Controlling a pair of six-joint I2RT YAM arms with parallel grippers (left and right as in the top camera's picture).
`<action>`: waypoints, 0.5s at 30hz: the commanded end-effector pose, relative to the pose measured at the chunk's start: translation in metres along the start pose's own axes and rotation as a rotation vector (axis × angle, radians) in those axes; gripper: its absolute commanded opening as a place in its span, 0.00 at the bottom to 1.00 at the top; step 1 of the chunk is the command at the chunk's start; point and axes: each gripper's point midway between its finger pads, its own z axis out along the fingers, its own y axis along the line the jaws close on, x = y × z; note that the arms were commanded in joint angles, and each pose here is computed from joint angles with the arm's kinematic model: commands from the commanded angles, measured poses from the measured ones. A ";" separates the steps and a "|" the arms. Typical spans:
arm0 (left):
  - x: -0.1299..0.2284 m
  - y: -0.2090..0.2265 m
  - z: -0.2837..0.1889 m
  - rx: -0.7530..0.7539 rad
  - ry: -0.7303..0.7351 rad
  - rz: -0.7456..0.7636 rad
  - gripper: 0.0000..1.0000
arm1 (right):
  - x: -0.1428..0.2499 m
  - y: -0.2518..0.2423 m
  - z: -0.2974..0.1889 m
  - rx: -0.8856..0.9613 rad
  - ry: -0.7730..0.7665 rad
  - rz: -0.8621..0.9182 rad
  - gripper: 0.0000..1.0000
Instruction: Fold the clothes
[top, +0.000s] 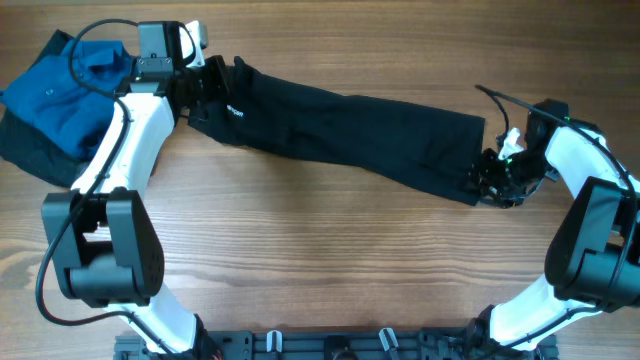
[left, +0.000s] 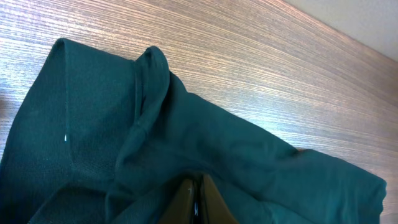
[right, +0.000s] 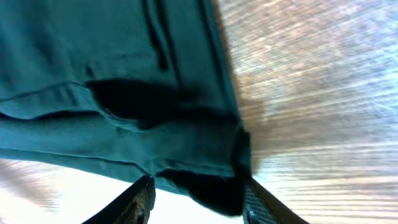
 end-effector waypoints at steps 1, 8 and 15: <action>-0.009 -0.005 -0.007 -0.004 -0.031 0.002 0.04 | 0.004 -0.010 0.005 0.051 0.017 -0.006 0.44; -0.008 -0.005 -0.007 -0.005 -0.028 0.012 0.04 | 0.007 -0.017 0.004 0.087 0.031 -0.017 0.41; -0.002 -0.001 -0.007 -0.022 -0.004 0.017 0.04 | 0.003 0.000 0.005 -0.010 0.016 0.004 0.25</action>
